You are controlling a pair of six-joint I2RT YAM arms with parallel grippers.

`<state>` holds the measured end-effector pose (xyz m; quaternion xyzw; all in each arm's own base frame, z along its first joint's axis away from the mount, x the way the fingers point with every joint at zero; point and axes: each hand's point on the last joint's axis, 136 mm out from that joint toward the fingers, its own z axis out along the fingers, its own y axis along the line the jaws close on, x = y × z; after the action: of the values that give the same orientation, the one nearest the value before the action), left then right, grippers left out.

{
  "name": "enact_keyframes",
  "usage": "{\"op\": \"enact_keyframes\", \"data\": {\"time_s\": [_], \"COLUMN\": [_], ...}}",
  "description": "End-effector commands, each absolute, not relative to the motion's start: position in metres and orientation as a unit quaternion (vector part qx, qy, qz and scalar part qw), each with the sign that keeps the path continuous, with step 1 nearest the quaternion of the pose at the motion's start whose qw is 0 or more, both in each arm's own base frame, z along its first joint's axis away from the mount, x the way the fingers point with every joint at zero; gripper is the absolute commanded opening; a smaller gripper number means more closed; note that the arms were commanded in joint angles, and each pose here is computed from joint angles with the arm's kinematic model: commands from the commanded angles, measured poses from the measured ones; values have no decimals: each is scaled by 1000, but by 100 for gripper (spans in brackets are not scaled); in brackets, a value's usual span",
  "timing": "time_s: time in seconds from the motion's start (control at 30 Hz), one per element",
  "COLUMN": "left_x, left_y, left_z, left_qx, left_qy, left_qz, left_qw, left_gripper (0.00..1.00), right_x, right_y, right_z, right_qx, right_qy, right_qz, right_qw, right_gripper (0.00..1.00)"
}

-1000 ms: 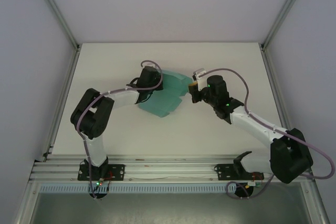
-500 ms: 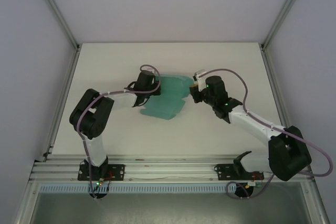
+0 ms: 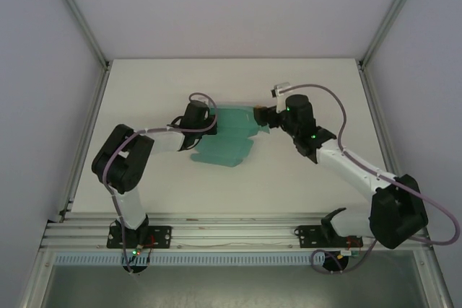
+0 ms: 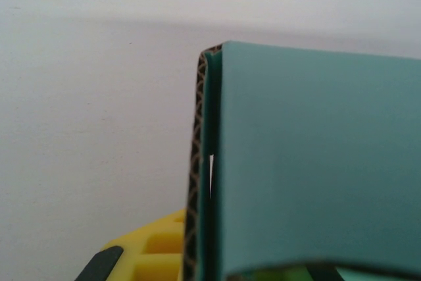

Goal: Assemble paper box

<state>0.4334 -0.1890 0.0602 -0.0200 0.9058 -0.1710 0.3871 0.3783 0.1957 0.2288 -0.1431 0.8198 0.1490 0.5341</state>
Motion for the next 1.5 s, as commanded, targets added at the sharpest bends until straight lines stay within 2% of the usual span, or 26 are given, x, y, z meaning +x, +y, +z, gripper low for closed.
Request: {"op": "enact_keyframes", "data": {"time_s": [0.0, 0.2, 0.33, 0.47, 0.6, 0.7, 0.77, 0.87, 1.1, 1.27, 1.47], "left_x": [433, 432, 434, 433, 431, 430, 430, 430, 432, 432, 434], "left_y": [-192, -193, -198, -204, -211, -211, -211, -209, -200, -198, -199], "left_z": [81, 84, 83, 81, 81, 81, 83, 86, 95, 98, 100], "left_qx": [-11, -18, -12, -9, 2, 3, 0, -8, -21, -23, -23], "left_qy": [894, 894, 895, 897, 898, 900, 900, 898, 898, 897, 898], "left_qz": [-179, -186, -187, -192, -185, -169, -163, -161, -142, -138, -139], "left_qw": [411, 407, 404, 398, 400, 402, 405, 409, 416, 420, 416], "left_gripper": [0, 0, 0, 0, 0, 0, 0, 0, 0, 0, 0], "right_x": [393, 400, 404, 419, 438, 447, 446, 438, 392, 352, 333], "right_y": [193, 197, 217, 224, 219, 207, 202, 193, 169, 144, 126], "right_z": [225, 185, 170, 170, 182, 189, 190, 189, 179, 157, 125], "right_qx": [-130, -154, -188, -177, -113, -54, -45, -38, -51, -49, -25], "right_qy": [833, 856, 854, 845, 829, 822, 819, 821, 846, 880, 905], "right_qz": [130, 106, 126, 111, 89, 35, -5, -36, -28, -21, -8], "right_qw": [523, 482, 469, 492, 540, 566, 572, 568, 529, 472, 425], "right_gripper": [87, 87, 87, 87, 88, 90, 94, 100, 100, 100, 100]}}
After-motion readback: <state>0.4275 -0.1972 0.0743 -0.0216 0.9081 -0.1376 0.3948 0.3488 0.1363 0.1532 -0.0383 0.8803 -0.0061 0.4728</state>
